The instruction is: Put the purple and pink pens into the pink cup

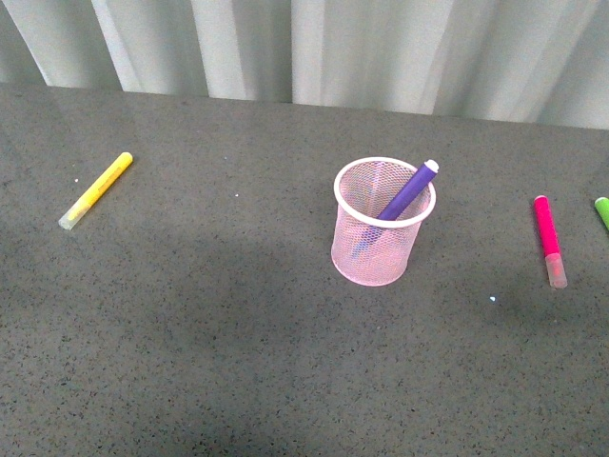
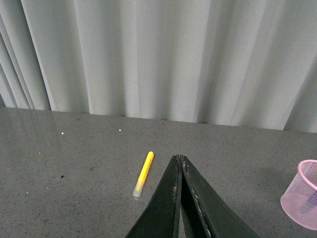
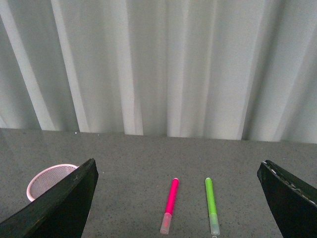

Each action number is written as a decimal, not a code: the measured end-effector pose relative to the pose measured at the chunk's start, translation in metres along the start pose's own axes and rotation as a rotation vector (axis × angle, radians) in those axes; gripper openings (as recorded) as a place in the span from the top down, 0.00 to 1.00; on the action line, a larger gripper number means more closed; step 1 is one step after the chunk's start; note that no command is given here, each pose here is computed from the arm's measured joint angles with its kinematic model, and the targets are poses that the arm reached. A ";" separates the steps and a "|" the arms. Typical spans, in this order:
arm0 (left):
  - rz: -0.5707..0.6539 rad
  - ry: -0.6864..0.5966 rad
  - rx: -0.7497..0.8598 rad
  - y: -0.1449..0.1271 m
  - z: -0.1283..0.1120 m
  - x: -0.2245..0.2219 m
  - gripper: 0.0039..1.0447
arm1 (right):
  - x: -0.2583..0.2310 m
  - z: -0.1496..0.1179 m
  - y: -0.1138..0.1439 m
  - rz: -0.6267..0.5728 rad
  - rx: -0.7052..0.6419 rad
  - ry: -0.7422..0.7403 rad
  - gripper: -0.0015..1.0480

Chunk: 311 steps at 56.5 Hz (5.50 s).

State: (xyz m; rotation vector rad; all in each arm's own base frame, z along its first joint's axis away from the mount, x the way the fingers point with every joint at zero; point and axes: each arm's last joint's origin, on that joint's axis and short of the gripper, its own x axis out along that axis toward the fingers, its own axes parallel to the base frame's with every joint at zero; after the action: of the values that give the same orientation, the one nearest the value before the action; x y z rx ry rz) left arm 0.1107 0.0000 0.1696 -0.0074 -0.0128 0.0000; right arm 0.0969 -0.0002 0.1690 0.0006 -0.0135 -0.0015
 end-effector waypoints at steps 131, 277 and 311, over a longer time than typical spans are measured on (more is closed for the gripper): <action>0.000 0.006 0.003 0.000 -0.003 -0.013 0.06 | 0.294 -0.071 -0.001 -0.095 0.147 0.930 0.07; 0.000 0.006 0.003 0.000 -0.003 -0.013 0.06 | 0.285 -0.129 -0.044 -0.129 0.338 0.781 0.89; 0.000 0.006 0.003 0.000 -0.003 -0.013 0.06 | 0.221 0.027 0.054 0.499 0.235 -0.013 0.89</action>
State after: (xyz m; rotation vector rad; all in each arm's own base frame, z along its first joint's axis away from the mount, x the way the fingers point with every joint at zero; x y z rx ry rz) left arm 0.0974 0.0000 0.1664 -0.0048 -0.0063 0.0000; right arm 0.3173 0.0538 0.1994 0.2319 -0.0269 0.4993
